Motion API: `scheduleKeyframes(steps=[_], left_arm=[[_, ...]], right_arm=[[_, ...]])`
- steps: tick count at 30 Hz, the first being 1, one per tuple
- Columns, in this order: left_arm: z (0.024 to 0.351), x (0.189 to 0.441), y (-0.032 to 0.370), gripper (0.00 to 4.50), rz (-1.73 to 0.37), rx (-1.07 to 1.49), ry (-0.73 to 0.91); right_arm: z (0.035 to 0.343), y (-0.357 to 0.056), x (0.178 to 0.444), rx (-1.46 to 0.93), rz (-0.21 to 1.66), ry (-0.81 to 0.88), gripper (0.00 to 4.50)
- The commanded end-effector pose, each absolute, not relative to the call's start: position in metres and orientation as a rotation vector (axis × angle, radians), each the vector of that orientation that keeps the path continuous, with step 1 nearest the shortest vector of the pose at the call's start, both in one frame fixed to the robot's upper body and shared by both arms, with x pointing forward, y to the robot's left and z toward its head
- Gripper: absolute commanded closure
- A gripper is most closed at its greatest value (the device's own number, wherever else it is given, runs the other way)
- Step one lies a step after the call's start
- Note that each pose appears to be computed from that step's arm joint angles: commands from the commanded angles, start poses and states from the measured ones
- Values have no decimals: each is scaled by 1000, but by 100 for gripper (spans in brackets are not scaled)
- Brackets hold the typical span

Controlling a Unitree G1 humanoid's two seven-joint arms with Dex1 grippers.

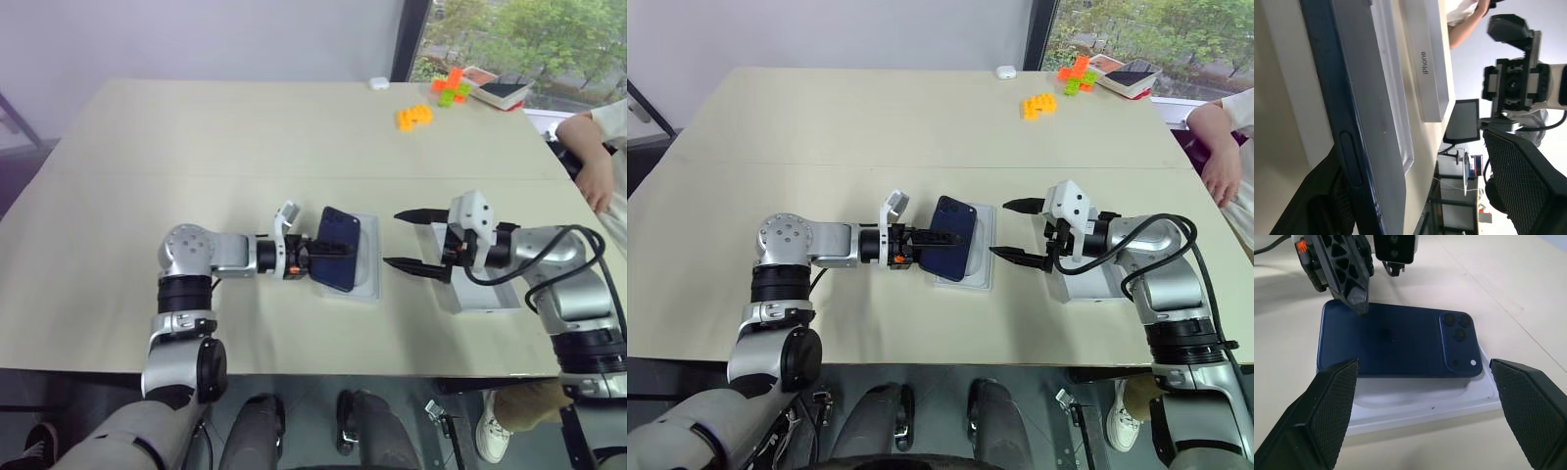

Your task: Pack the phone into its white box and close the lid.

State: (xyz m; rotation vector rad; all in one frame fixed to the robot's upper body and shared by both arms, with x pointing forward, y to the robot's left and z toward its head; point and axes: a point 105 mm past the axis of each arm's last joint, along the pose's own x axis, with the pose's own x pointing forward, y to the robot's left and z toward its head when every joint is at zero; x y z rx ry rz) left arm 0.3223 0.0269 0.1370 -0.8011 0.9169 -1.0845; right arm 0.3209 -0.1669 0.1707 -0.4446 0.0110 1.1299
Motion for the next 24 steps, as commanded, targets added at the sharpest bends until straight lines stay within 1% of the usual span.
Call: scheduleKeyframes(steps=[1,5,8,14,17,19,21,24], left_arm=[[153,325,16,71,-1135,-789,862],[155,321,18,71,-1148,-757,871],[150,320,27,71,-1133,-724,882],[151,314,40,71,-1145,-618,876],[149,316,42,71,-1135,-605,877],[151,312,40,71,-1158,-589,868],[149,317,41,71,-1134,-587,863],[146,332,45,71,-1067,-579,829]], right_arm=[[181,-165,323,-469,1125,-43,0],[181,-165,323,-474,1125,-44,0],[180,-165,324,-476,1124,-44,0],[178,-163,326,-478,1124,-47,0],[178,-162,327,-480,1125,-51,0],[178,-161,328,-479,1124,-55,0],[178,-161,329,-482,1124,-57,0],[177,-161,329,-482,1121,-58,0]])
